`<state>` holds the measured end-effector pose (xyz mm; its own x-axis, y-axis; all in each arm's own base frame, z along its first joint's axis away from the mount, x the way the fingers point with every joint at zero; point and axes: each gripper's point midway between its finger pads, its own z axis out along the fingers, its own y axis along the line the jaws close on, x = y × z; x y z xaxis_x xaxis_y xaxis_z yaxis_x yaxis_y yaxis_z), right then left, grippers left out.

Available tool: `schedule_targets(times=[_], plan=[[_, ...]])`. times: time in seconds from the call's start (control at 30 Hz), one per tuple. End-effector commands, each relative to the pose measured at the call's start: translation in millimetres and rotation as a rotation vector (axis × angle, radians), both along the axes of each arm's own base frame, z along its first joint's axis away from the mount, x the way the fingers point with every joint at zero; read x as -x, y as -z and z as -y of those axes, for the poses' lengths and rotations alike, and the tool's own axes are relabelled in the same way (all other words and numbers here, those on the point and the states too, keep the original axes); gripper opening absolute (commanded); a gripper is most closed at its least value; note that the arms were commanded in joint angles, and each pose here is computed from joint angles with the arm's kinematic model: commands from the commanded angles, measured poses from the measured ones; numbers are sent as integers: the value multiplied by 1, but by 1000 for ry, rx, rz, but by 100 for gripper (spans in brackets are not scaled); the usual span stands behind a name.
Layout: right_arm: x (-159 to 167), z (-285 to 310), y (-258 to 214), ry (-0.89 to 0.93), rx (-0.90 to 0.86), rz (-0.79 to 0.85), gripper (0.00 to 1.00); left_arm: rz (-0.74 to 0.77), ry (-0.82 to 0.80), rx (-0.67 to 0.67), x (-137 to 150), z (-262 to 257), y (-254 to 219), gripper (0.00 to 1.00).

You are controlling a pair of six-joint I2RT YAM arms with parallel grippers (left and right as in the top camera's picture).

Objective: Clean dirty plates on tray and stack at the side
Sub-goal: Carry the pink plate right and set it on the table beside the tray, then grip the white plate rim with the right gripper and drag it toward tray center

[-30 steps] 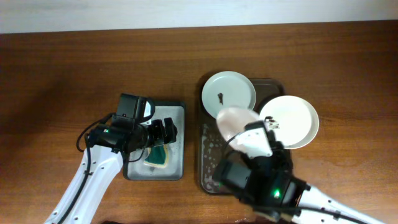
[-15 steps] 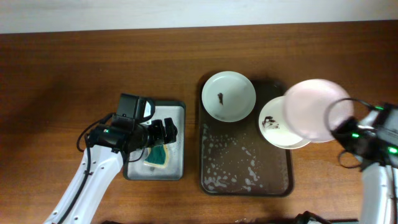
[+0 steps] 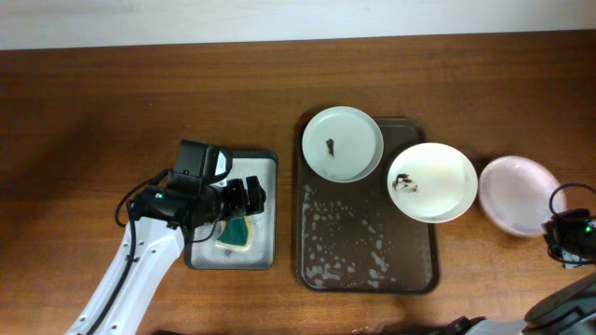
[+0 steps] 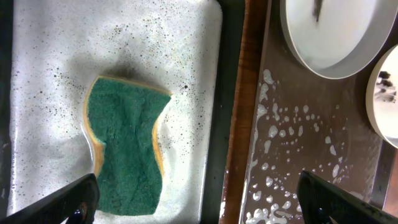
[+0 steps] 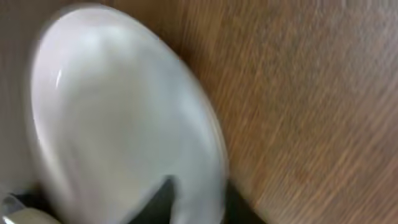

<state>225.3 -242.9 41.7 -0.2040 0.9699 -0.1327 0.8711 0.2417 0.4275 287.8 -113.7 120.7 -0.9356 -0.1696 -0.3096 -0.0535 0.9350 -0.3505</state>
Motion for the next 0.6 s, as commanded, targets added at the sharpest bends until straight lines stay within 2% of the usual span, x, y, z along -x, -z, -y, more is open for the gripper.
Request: schedule_targets(times=[0.0, 0.1, 0.2, 0.27, 0.33, 0.4, 0.43, 0.57], plan=[[-23, 4, -35, -91, 69, 129, 44, 13, 5, 7, 0, -1, -3, 100], [-50, -15, -73, -222, 119, 259, 45, 13, 5, 7, 0, -1, -3, 100], [-82, -68, -97, -480, 204, 315, 44, 13, 5, 7, 0, -1, -3, 100], [-96, -98, -86, -627, 268, 235, 44, 13, 5, 7, 0, -1, -3, 99], [-100, -108, -62, -691, 380, 40, 45, 13, 5, 7, 0, -1, -3, 100], [-100, -108, -46, -720, 477, -111, 56, 13, 5, 7, 0, -1, -3, 99], [-102, -109, -36, -742, 525, -183, 57, 13, 5, 7, 0, -1, -3, 100], [-116, -118, -3, -847, 568, -262, 56, 13, 5, 7, 0, -1, -3, 100]])
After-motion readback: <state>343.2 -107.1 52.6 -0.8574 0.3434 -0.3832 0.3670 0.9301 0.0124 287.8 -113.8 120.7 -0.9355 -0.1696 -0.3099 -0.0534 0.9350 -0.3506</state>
